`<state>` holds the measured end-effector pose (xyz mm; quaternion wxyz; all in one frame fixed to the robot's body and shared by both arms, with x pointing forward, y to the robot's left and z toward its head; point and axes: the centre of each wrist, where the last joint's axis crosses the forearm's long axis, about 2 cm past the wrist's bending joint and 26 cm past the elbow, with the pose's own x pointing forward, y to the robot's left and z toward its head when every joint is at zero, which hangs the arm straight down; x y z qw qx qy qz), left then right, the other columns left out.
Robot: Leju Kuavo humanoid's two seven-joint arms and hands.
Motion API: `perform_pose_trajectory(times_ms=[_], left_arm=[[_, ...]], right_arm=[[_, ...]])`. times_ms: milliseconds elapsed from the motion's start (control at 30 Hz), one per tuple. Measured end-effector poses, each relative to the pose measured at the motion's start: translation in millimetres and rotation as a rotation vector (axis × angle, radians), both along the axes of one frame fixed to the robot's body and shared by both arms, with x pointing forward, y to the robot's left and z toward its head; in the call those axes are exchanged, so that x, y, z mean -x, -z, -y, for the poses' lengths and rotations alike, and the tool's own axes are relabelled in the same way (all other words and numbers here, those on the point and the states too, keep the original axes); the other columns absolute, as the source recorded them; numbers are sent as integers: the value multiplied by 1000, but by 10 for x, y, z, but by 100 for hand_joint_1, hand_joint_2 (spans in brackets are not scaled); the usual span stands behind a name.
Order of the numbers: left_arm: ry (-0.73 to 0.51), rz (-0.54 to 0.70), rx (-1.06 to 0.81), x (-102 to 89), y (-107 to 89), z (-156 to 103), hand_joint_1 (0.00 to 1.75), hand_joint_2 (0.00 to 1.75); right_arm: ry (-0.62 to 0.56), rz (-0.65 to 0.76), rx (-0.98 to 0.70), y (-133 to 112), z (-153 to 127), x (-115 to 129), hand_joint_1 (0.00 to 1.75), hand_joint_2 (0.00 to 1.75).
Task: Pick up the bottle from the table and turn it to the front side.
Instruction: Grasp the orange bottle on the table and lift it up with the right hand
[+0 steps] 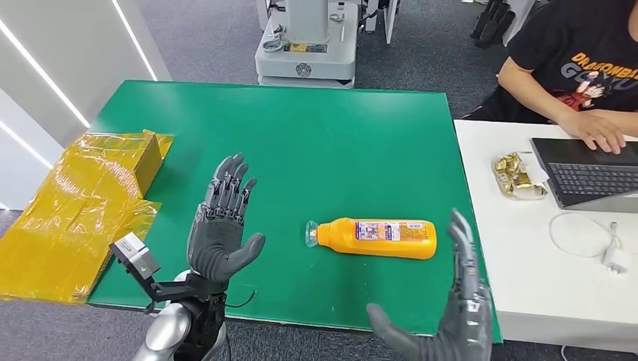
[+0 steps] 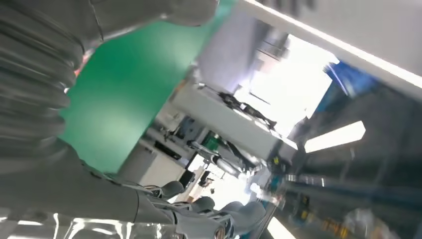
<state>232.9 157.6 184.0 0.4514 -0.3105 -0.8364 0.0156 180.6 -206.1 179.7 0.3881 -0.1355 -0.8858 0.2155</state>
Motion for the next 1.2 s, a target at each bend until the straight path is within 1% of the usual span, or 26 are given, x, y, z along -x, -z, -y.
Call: perform_pose_trajectory(times_ms=[133, 233, 300, 400, 500, 600, 667, 800, 933, 1067, 1200], left_arm=[[18, 9, 2, 11, -18, 1, 0, 175], [45, 13, 2, 26, -28, 10, 0, 175], [61, 16, 3, 36, -41, 19, 0, 175], [75, 22, 6, 34, -62, 25, 0, 175], [84, 27, 9, 24, -79, 30, 0, 175], [90, 33, 13, 12, -93, 32, 0, 175], [88, 39, 20, -2, -107, 31, 0, 175], [77, 51, 36, -38, -140, 22, 0, 175], [65, 52, 50, -71, -154, 3, 0, 175], [56, 53, 55, -88, -147, -25, 0, 175], [52, 54, 53, -93, -136, -45, 0, 175]], right_arm=[[-22, -114, 281, 5, 246, -196, 0, 175], [-56, -218, 484, 37, 546, -422, 0, 175], [-66, -276, 609, 16, 740, -606, 0, 175], [-75, -354, 784, -93, 986, -926, 0, 175], [-121, -425, 910, -265, 1159, -1275, 0, 175], [-187, -495, 988, -423, 1278, -1576, 0, 175], [-234, -526, 1018, -510, 1311, -1754, 0, 175], [-302, -578, 1062, -596, 1316, -2025, 0, 175], [-335, -662, 1133, -613, 1316, -2204, 0, 175], [-326, -708, 1166, -608, 1324, -2339, 0, 175], [-308, -725, 1182, -583, 1329, -2410, 0, 175]])
